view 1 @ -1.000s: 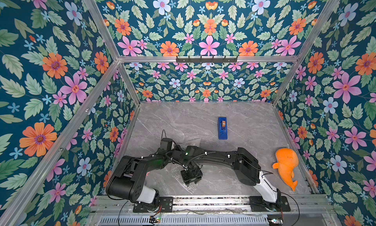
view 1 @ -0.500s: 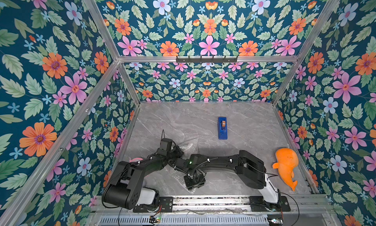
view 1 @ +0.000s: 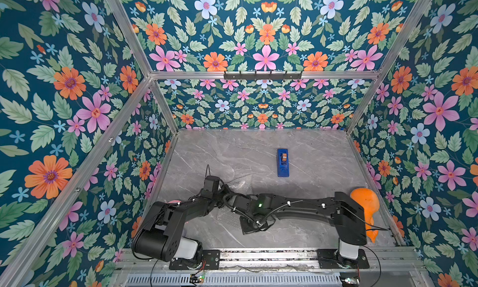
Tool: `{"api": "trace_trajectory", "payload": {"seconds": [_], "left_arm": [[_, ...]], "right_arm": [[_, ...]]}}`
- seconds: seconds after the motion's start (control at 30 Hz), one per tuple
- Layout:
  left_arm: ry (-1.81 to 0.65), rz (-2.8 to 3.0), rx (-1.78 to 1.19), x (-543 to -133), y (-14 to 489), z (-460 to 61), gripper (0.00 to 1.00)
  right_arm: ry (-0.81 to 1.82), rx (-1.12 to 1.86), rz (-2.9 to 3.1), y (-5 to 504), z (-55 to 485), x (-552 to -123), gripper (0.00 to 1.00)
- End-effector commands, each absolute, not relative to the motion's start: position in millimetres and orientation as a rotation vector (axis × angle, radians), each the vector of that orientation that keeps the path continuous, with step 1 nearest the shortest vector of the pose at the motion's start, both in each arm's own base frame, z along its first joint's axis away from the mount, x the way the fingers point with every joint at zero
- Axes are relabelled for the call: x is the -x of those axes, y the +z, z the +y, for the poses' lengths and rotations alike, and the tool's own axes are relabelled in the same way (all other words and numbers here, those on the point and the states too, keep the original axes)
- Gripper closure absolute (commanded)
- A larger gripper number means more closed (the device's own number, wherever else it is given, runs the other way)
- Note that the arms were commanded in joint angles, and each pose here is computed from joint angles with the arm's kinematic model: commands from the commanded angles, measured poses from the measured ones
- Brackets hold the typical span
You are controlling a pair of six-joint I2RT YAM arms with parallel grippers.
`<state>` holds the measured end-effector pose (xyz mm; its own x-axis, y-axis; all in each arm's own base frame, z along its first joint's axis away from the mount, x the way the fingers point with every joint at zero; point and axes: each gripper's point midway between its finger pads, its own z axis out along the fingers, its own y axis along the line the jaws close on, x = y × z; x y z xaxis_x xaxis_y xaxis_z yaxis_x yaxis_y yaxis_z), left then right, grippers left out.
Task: Wrap dinner plates in bubble wrap
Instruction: Wrap the plate in the bubble wrap.
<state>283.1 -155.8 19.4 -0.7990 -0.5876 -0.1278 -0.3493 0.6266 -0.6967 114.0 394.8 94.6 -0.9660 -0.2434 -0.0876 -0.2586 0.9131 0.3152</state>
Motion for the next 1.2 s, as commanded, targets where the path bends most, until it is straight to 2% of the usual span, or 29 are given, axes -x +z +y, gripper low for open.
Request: {"api": "trace_trajectory", "payload": {"seconds": [0.0, 0.17, 0.53, 0.87, 1.17], "left_arm": [[-0.812, 2.616, 0.795, -263, -7, -142, 1.0], [-0.834, 2.632, 0.773, -263, -11, -148, 1.0], [-0.903, 2.616, 0.728, -267, -8, -158, 1.0], [-0.925, 2.617, 0.664, -268, -4, -164, 1.0], [-0.909, 2.608, 0.621, -271, 9, -163, 1.0]], "right_arm": [[0.657, 0.353, 2.925, 121, 406, -141, 1.0], [0.775, 0.333, 2.895, 135, 419, -189, 1.0], [0.723, 0.271, 2.953, 118, 431, -281, 1.0], [0.784, 0.185, 3.002, 76, 445, -325, 1.0], [0.744, 0.079, 3.144, 15, 436, -334, 1.0]]}}
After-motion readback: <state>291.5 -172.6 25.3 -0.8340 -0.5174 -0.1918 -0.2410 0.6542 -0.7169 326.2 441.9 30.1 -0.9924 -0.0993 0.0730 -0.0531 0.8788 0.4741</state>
